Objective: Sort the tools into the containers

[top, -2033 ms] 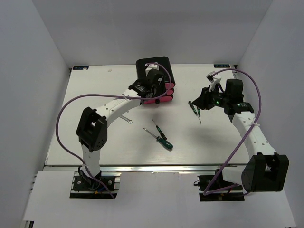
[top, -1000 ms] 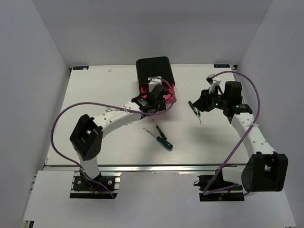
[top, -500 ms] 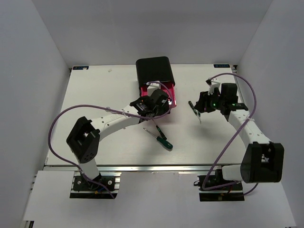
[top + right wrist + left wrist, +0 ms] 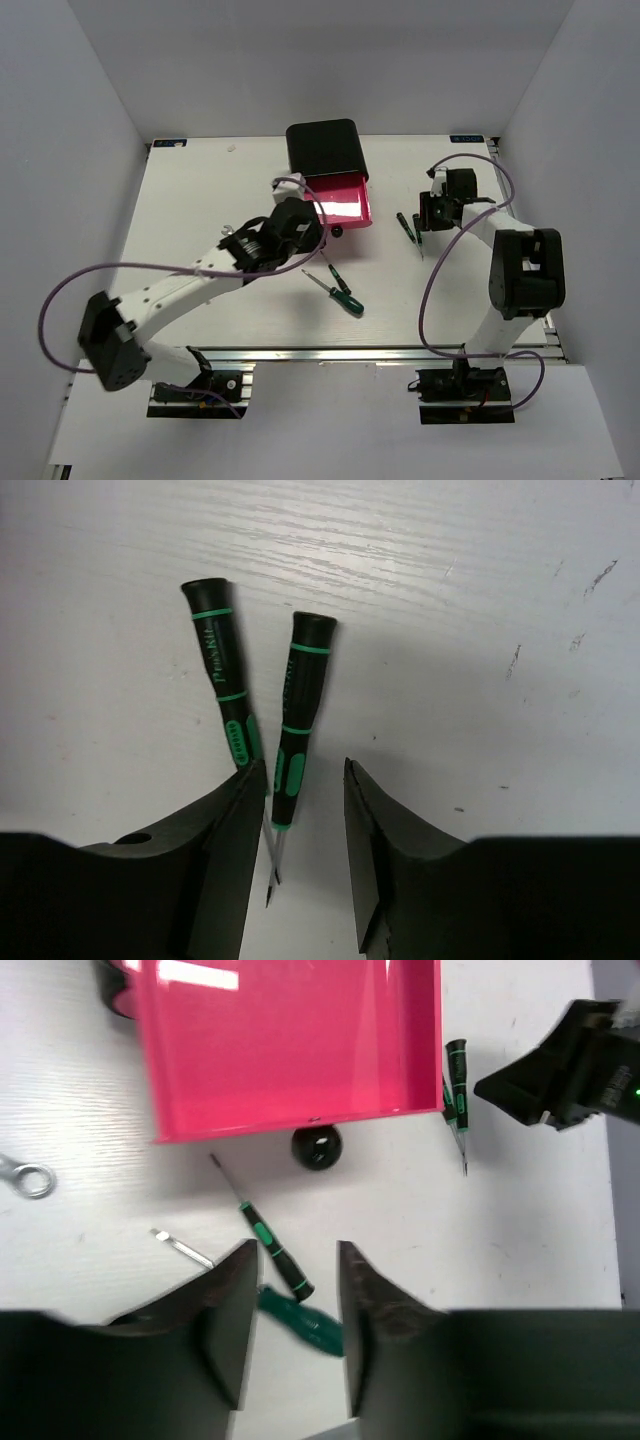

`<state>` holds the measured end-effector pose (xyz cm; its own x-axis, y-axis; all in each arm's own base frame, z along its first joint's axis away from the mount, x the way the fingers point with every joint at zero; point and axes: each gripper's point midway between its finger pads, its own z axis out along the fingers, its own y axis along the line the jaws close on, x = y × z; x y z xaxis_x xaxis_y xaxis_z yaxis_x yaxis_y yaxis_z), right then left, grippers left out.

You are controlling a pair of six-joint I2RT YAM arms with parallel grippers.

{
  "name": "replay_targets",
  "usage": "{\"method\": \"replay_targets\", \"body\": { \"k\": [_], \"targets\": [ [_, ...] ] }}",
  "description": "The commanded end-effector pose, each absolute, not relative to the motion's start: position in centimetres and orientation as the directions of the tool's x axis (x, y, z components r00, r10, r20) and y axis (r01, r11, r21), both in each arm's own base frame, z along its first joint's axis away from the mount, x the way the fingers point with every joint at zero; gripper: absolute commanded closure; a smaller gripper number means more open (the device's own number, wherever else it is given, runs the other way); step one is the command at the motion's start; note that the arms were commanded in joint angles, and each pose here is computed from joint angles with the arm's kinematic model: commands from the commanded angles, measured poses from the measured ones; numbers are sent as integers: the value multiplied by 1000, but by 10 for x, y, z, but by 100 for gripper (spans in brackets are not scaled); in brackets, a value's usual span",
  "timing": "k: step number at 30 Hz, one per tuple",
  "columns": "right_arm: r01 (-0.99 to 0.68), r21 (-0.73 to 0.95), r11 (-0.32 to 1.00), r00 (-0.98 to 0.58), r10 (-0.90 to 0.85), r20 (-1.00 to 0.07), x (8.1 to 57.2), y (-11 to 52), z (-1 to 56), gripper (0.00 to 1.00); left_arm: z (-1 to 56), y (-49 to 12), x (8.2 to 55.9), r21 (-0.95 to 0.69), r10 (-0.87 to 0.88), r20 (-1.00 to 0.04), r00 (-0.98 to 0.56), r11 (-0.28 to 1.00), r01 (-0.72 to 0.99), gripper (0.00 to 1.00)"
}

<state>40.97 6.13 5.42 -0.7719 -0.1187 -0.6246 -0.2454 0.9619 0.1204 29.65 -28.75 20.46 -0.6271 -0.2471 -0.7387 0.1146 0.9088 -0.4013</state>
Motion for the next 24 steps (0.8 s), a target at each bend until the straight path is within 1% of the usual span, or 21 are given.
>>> {"method": "replay_targets", "body": {
  "k": [1, 2, 3, 4, 5, 7, 8, 13, 17, 19, 24],
  "targets": [
    [-239, 59, 969, -700, -130, -702, 450, 57, 76, 57, 217, -250, 276, -420, -307, -742, -596, 906, 55, 50],
    [-236, 63, 970, -723, -131, -678, 452, 57, 63, 57, 224, -239, 268, -455, -356, -732, -581, 890, 27, 43],
    [-233, 64, 970, -728, -130, -673, 456, 57, 60, 57, 207, -228, 261, -437, -355, -723, -592, 900, -6, 31],
    [-232, 66, 971, -731, -129, -670, 459, 57, 58, 57, 201, -217, 256, -427, -364, -721, -590, 903, -34, 28],
    [-231, 67, 971, -736, -129, -664, 465, 57, 52, 58, 203, -210, 251, -460, -405, -708, -578, 886, -57, 26],
    [-233, 72, 970, -738, -128, -663, 471, 59, 50, 58, 183, -197, 240, -446, -412, -692, -593, 890, -96, 25],
    [-234, 73, 969, -738, -128, -663, 476, 59, 47, 58, 183, -193, 237, -472, -445, -678, -585, 874, -118, 25],
    [-243, 79, 967, -756, -137, -640, 480, 65, 37, 60, 171, -186, 232, -470, -458, -670, -585, 871, -144, 24],
    [-239, 67, 969, -774, -148, -616, 472, 67, 26, 62, 170, -194, 236, -467, -447, -665, -598, 874, -134, 24],
    [-205, 67, 976, -799, -128, -588, 463, 64, 20, 63, 170, -200, 239, -478, -450, -662, -600, 869, -125, 24],
    [-171, 82, 982, -816, -94, -571, 448, 62, 19, 65, 176, -214, 246, -514, -462, -655, -598, 852, -96, 23]
  ]
}}
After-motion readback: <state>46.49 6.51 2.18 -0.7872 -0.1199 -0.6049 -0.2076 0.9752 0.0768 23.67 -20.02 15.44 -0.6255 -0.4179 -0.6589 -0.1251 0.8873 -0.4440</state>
